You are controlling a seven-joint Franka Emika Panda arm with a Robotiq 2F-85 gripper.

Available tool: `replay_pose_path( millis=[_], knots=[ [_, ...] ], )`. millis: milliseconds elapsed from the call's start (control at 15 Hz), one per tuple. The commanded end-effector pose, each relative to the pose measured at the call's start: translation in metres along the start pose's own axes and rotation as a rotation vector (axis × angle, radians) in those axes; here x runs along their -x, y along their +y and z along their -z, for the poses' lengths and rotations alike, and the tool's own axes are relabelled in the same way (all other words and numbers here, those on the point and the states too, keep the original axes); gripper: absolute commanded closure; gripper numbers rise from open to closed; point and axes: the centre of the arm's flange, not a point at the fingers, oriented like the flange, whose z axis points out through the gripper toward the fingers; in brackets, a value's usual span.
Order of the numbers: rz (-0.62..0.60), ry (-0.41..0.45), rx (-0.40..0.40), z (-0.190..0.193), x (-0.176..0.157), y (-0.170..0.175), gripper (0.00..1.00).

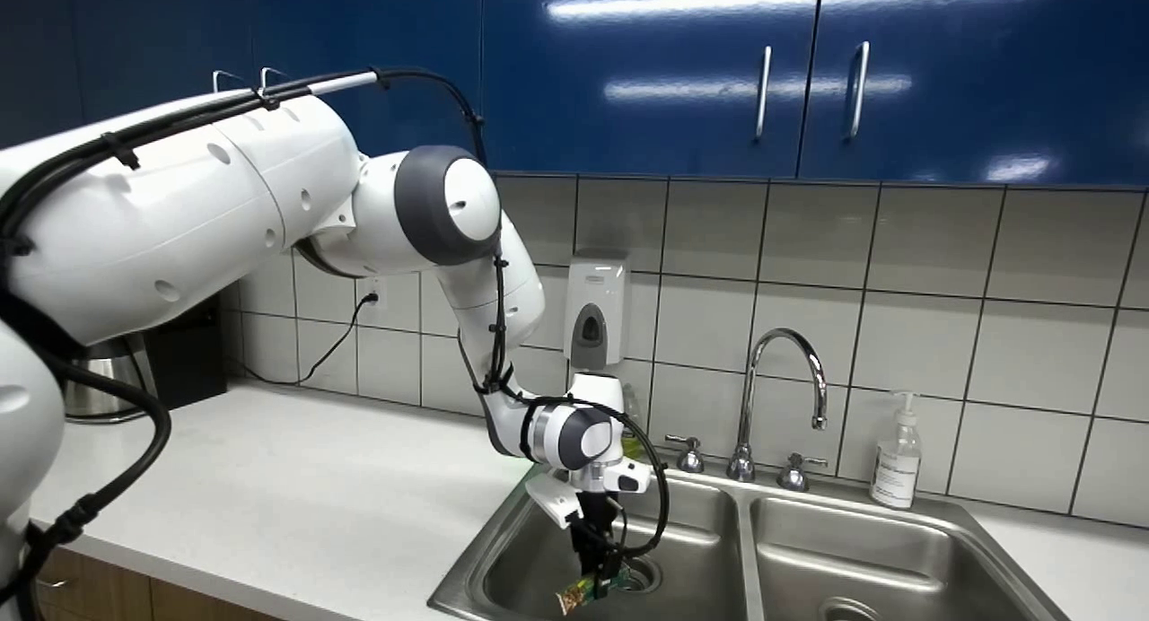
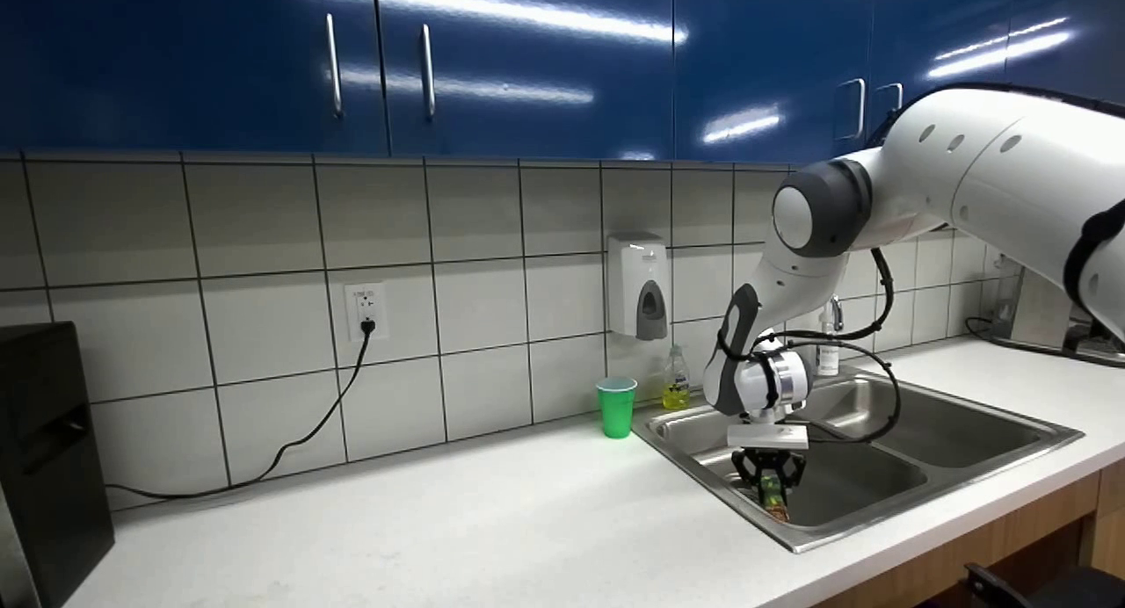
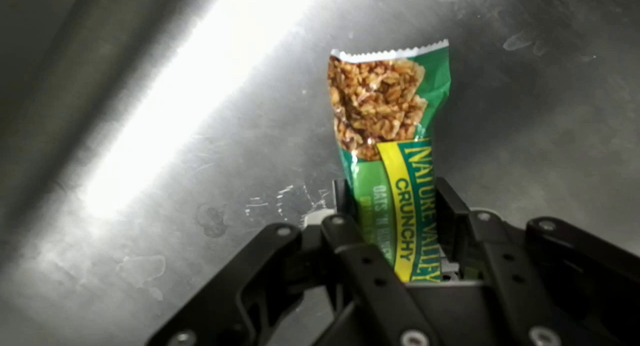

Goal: Pick up the green object from the counter and put it in the sink

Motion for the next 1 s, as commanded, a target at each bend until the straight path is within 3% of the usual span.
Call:
replay_pose_path(
  millis=[0, 533, 600, 667, 933],
  knots=[
    [-0.009, -0.028, -0.005, -0.013, -0.016, -0.006, 0.84],
    [0.001, -0.047, 0.008, -0.026, -0.019, -0.013, 0.84],
    [0.002, -0.046, 0.007, -0.026, -0.019, -0.014, 0.34],
    [0.001, -0.046, 0.005, -0.024, -0.018, -0.014, 0.33],
    [0.002, -0.035, -0.008, -0.002, -0.012, -0.015, 0.04]
  ],
)
